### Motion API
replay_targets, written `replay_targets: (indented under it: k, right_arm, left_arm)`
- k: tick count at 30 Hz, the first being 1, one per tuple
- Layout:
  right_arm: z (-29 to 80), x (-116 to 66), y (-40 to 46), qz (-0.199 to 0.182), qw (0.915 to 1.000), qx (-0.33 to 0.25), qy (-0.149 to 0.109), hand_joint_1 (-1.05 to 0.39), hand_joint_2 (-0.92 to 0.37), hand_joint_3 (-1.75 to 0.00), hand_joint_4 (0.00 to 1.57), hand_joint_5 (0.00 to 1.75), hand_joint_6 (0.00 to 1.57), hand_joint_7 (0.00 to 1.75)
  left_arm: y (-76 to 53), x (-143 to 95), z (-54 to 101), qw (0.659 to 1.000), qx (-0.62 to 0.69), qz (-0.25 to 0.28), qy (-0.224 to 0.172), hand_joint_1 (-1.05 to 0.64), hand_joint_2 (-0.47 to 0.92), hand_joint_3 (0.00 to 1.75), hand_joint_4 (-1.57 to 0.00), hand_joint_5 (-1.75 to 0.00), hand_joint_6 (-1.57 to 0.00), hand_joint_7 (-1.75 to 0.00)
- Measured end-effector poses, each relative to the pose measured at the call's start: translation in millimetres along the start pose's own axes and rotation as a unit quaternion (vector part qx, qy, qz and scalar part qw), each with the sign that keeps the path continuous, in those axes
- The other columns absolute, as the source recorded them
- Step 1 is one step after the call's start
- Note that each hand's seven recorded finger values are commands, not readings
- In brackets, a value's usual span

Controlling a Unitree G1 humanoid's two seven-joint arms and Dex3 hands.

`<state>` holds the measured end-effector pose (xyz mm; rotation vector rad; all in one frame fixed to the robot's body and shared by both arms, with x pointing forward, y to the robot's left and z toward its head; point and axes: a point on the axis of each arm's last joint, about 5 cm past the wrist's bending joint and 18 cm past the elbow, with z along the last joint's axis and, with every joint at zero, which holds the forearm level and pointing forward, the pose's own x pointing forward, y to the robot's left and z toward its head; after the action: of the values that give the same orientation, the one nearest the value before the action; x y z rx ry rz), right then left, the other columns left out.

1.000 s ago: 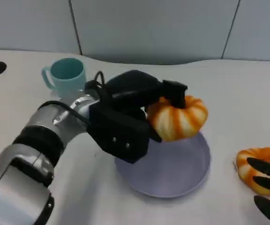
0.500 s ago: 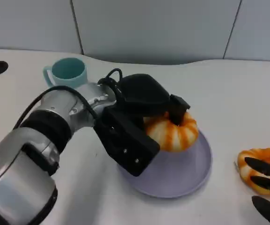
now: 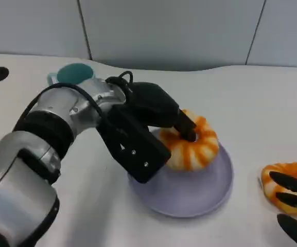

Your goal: Grasp the bread from the table and place it into the plate.

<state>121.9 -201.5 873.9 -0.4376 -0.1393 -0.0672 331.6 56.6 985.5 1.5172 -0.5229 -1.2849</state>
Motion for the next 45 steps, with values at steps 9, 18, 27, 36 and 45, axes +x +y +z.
replay_targets:
  k: [9, 18, 27, 36, 45]
  right_arm:
    - [-1.5, -0.5, 0.5, 0.001, 1.0000, 0.000, -0.004, -0.37, -0.92, -0.36, 0.99, 0.03, 0.78, 0.00]
    - [-1.4, 0.1, 0.4, 0.000, 1.0000, 0.000, -0.006, -0.38, -0.92, -0.36, 1.00, 0.04, 0.77, 0.00]
    - [-0.7, -0.2, -0.3, -0.001, 1.0000, -0.001, -0.003, -0.38, -0.92, -0.36, 0.98, 0.03, 0.77, 0.00]
    - [-0.4, -1.3, -0.7, -0.001, 1.0000, -0.002, 0.000, -0.39, -0.92, -0.36, 0.99, 0.03, 0.77, 0.00]
    - [-0.5, -1.5, -0.7, -0.001, 1.0000, -0.003, 0.004, -0.38, -0.92, -0.36, 0.99, 0.04, 0.77, 0.00]
  left_arm:
    - [6.3, -9, -4.5, 1.000, -0.017, -0.017, 0.000, -0.78, 0.92, 0.04, -0.23, -0.33, -0.44, -0.02]
    - [24.1, -23, -6.8, 0.999, -0.013, -0.040, 0.001, -0.77, 0.92, 0.09, -0.37, -0.37, -0.39, 0.00]
    - [42.0, -37, -4.1, 0.999, 0.014, -0.032, 0.003, -0.73, 0.92, 0.06, -0.26, -0.17, -0.89, -0.06]
    - [44.2, -40, -3.4, 0.999, 0.025, -0.032, 0.007, -0.73, 0.92, 0.08, -0.81, -0.33, -0.26, 0.00]
    - [43.9, -39, -2.8, 0.999, 0.020, -0.042, 0.010, -0.76, 0.92, 0.11, -0.39, -0.04, -0.83, -0.05]
